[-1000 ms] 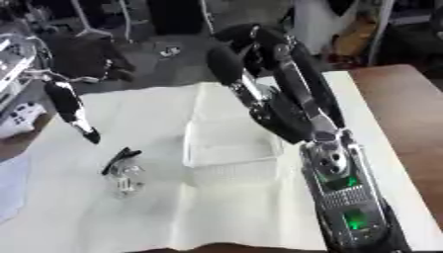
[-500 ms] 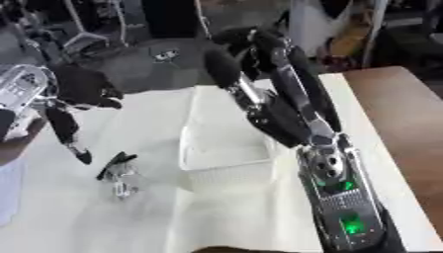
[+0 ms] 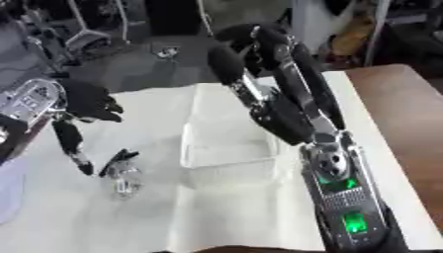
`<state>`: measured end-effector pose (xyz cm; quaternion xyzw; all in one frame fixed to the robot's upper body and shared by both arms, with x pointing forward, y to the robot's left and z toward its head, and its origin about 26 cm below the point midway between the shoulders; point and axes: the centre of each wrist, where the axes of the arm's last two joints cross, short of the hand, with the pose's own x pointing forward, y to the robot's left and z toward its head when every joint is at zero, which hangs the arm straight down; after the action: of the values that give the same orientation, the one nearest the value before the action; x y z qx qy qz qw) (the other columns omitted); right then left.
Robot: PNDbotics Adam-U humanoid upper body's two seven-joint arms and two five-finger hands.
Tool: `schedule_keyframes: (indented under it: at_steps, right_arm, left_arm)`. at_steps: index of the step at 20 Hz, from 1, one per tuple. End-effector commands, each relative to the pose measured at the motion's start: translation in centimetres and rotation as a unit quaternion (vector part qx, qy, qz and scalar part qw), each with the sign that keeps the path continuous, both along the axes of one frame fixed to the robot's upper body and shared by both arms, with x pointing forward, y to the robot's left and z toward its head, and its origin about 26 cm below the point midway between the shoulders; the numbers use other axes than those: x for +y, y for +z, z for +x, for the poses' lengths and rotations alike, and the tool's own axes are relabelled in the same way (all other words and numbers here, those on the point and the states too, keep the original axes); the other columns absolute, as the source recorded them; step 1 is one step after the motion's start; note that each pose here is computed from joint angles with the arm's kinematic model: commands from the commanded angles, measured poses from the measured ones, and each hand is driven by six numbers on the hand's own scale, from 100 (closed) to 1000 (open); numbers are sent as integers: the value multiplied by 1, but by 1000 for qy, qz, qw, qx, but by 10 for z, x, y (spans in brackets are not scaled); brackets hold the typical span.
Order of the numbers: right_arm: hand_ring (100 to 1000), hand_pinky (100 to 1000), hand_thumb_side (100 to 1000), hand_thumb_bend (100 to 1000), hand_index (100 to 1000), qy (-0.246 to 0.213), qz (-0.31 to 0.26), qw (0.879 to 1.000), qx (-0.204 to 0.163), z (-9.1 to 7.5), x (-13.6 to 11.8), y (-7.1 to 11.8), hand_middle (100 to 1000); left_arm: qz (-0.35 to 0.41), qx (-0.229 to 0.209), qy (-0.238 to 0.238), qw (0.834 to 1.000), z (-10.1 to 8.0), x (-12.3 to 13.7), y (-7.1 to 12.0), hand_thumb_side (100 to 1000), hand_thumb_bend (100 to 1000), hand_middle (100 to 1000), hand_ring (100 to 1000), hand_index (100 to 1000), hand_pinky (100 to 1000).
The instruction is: Pick up objects on the table and place them in the box.
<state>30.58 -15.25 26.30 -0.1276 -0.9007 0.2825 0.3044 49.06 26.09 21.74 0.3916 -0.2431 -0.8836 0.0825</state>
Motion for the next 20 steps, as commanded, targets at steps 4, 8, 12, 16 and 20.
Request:
schedule_keyframes:
  at_steps: [4, 8, 12, 16, 20]
  right_arm:
    - [429, 381, 1000, 631, 752, 9, 3, 1000, -14, -2, 4, 7, 547]
    - [429, 381, 1000, 631, 752, 10, 3, 1000, -14, -2, 4, 7, 547]
    - [429, 381, 1000, 631, 752, 10, 3, 1000, -15, -2, 4, 7, 547]
    - [429, 381, 1000, 631, 752, 10, 2, 1000, -15, -2, 4, 7, 547]
    - [429, 381, 1000, 632, 753, 9, 2, 1000, -14, -2, 3, 7, 547]
  left_arm:
    - [93, 106, 12, 990, 0, 5, 4, 1000, 1000, 1000, 1000, 1000, 1000]
    - [101, 121, 19, 987, -1, 0, 4, 1000, 1000, 1000, 1000, 1000, 1000]
    - [98, 140, 20, 985, -2, -2, 1, 1000, 1000, 1000, 999, 1000, 1000]
    - [90, 165, 29, 982, -2, 0, -3, 1000, 1000, 1000, 993, 1000, 1000]
    - [98, 174, 41, 979, -3, 2, 0, 1000, 1000, 1000, 992, 1000, 1000]
